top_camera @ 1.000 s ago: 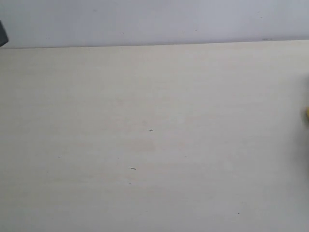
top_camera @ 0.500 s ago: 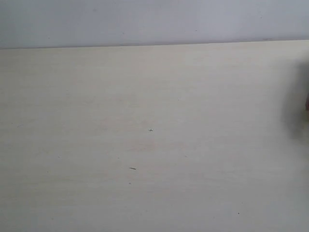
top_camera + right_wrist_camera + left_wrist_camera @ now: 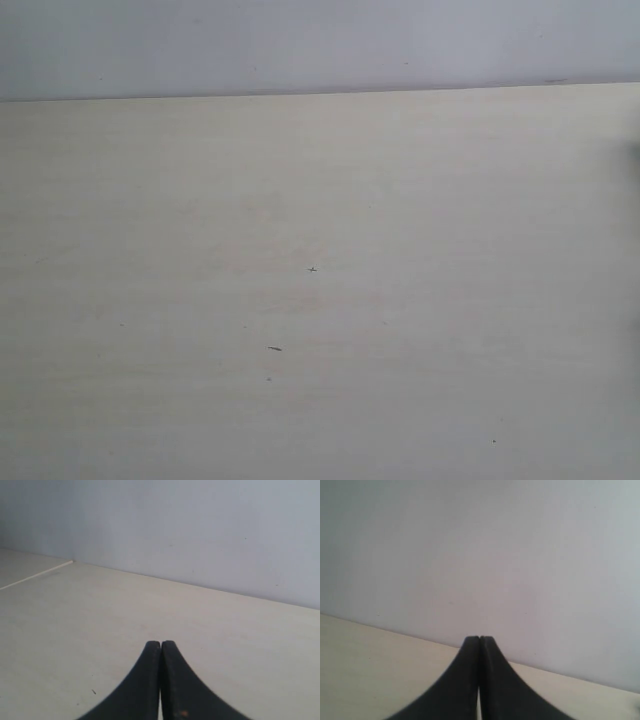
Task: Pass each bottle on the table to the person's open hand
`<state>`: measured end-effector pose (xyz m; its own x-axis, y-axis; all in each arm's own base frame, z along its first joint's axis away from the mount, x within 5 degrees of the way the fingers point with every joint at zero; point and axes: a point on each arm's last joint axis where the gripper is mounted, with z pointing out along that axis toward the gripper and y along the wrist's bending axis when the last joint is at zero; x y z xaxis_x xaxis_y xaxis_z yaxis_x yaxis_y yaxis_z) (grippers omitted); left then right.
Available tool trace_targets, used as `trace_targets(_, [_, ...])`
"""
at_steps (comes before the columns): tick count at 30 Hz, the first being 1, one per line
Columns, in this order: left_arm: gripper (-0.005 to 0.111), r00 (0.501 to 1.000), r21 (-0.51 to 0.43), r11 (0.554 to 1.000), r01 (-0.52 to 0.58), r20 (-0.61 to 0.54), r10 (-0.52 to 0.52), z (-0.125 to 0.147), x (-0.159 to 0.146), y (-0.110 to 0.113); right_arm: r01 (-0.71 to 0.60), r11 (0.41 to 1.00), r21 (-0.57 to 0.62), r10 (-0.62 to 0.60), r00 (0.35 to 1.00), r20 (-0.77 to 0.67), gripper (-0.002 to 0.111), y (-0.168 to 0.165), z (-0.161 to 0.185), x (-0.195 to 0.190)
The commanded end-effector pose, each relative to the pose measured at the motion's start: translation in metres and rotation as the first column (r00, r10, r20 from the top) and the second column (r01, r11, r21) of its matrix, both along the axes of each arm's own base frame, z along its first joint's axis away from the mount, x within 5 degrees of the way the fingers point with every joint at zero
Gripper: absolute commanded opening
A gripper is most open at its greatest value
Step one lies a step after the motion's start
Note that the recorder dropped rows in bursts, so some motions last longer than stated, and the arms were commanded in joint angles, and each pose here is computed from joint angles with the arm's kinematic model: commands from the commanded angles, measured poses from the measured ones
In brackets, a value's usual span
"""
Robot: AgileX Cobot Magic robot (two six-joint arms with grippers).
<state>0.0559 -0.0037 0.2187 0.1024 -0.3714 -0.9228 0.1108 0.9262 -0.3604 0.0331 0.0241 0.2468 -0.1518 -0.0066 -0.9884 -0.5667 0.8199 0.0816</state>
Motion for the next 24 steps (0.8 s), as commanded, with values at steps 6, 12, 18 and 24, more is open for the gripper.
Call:
trace_targets(6, [0.000,0.994,0.082,0.997,-0.006,-0.104,0.014,-0.011,0.000,0.000,0.001,1.000,0.005,-0.001,1.000,0.009,0.000,0.000,0.000,0.000])
trace_targets(12, [0.000,0.994,0.203,0.979,-0.014,-0.106,0.037,-0.012,0.001,0.001,0.001,1.000,0.005,-0.001,1.000,0.009,0.000,0.000,0.000,0.000])
trace_targets(18, [0.000,0.994,0.208,0.978,-0.015,-0.106,0.037,-0.012,0.001,0.001,0.001,1.000,0.005,-0.001,1.000,0.009,0.000,0.000,0.000,0.000])
trace_targets(24, [0.000,0.994,0.208,0.978,-0.015,-0.106,0.037,-0.012,0.001,0.001,0.001,1.000,0.005,-0.001,1.000,0.009,0.000,0.000,0.000,0.000])
